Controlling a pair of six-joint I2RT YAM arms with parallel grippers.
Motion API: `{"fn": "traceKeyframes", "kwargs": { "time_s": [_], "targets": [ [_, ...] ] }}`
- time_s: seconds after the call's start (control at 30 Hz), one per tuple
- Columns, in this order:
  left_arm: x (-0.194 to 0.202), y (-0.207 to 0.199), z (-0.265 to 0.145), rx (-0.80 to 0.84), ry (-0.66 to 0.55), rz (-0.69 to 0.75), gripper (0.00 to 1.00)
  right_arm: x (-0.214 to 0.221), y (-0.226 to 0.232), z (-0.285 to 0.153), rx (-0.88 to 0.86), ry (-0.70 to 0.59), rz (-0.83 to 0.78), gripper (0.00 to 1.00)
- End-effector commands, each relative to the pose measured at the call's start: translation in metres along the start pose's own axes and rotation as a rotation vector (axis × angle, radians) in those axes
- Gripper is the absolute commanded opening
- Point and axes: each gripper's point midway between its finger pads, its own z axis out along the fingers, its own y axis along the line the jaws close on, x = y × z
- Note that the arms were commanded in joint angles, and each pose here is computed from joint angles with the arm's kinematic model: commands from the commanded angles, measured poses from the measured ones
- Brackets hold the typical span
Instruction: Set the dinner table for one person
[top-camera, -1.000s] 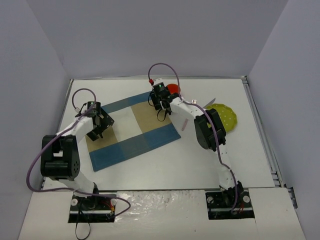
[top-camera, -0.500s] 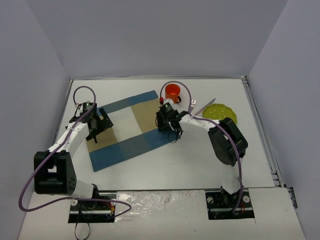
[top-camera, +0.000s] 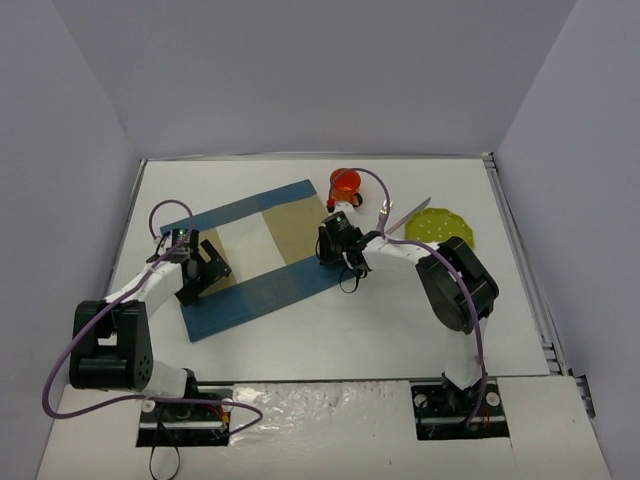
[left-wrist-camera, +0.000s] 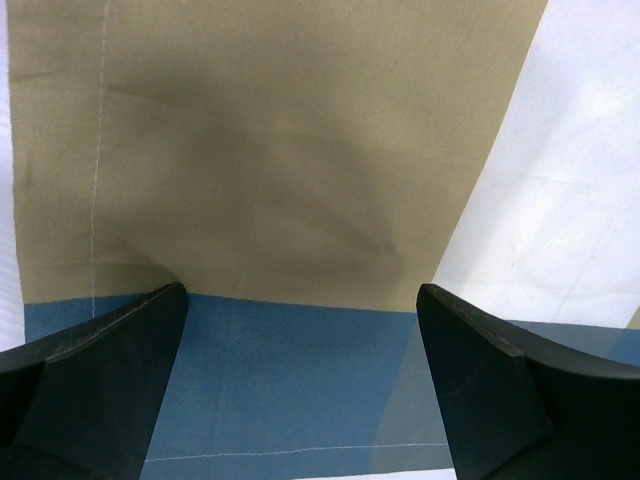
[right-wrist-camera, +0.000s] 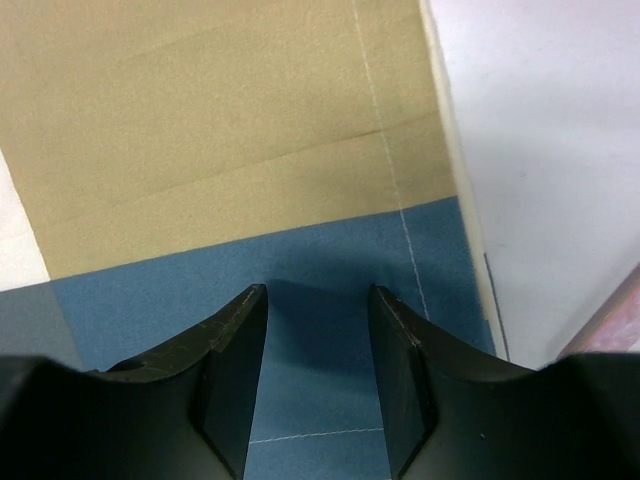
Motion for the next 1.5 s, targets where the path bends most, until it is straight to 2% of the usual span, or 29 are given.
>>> {"fn": "traceKeyframes", "kwargs": {
  "time_s": [0.0,0.13,0.27,0.37,0.4,0.5,0.57,0.6,0.63,0.73,0.83,0.87,0.93,0.97,1.27,1.3,1.37,1.47],
  "targets": [
    [0.014,-0.003,0.022,0.021,0.044,-0.099,0.97,0.009,-0.036,0.014,0.124,0.023,-0.032,0.42],
    [0.017,-0.006,0.025,0.028,0.063,-0.115,0.97,0.0,-0.038,0.013,0.123,0.01,-0.038,0.42],
    [0.013,-0.004,0.011,0.02,0.042,-0.127,0.97,-0.016,-0.032,0.004,0.105,-0.025,-0.041,0.43],
    [0.0,-0.012,-0.012,0.051,-0.003,-0.126,0.97,-0.038,-0.022,-0.012,0.069,-0.077,-0.033,0.44],
    [-0.014,-0.02,-0.028,0.078,-0.043,-0.113,0.97,-0.066,-0.012,-0.034,0.033,-0.143,-0.021,0.45],
    [-0.032,-0.029,-0.064,0.12,-0.104,-0.075,0.97,-0.105,-0.006,-0.07,0.02,-0.249,0.011,0.49],
    [-0.041,-0.035,-0.087,0.147,-0.137,-0.032,0.97,-0.127,-0.013,-0.094,0.035,-0.318,0.046,0.53],
    [-0.05,-0.04,-0.099,0.168,-0.163,0.016,0.97,-0.138,-0.018,-0.108,0.039,-0.357,0.076,0.63],
    [-0.051,-0.041,-0.108,0.174,-0.17,0.054,0.97,-0.143,-0.027,-0.118,0.055,-0.383,0.103,0.68],
    [-0.056,-0.04,-0.128,0.187,-0.198,0.178,0.97,-0.158,-0.069,-0.145,0.149,-0.467,0.189,0.74],
    [-0.06,-0.034,-0.146,0.188,-0.255,0.28,0.97,-0.143,-0.117,-0.151,0.235,-0.465,0.263,0.76],
    [-0.059,-0.032,-0.148,0.188,-0.262,0.287,0.97,-0.14,-0.131,-0.154,0.25,-0.463,0.288,0.8],
    [-0.058,-0.024,-0.152,0.173,-0.285,0.335,0.97,-0.125,-0.178,-0.162,0.309,-0.44,0.391,0.99],
    [-0.058,-0.022,-0.153,0.171,-0.298,0.349,0.97,-0.119,-0.199,-0.165,0.328,-0.43,0.431,1.0],
    [-0.045,-0.011,-0.142,0.164,-0.32,0.395,0.97,-0.053,-0.316,-0.167,0.58,-0.254,0.653,0.98],
    [-0.044,-0.012,-0.142,0.167,-0.324,0.396,0.97,-0.049,-0.32,-0.164,0.591,-0.241,0.662,0.96],
    [-0.042,-0.011,-0.14,0.173,-0.329,0.398,0.97,-0.028,-0.337,-0.15,0.639,-0.175,0.712,0.86],
    [-0.038,-0.011,-0.135,0.179,-0.331,0.41,0.97,-0.013,-0.344,-0.133,0.644,-0.119,0.757,0.79]
  ]
}}
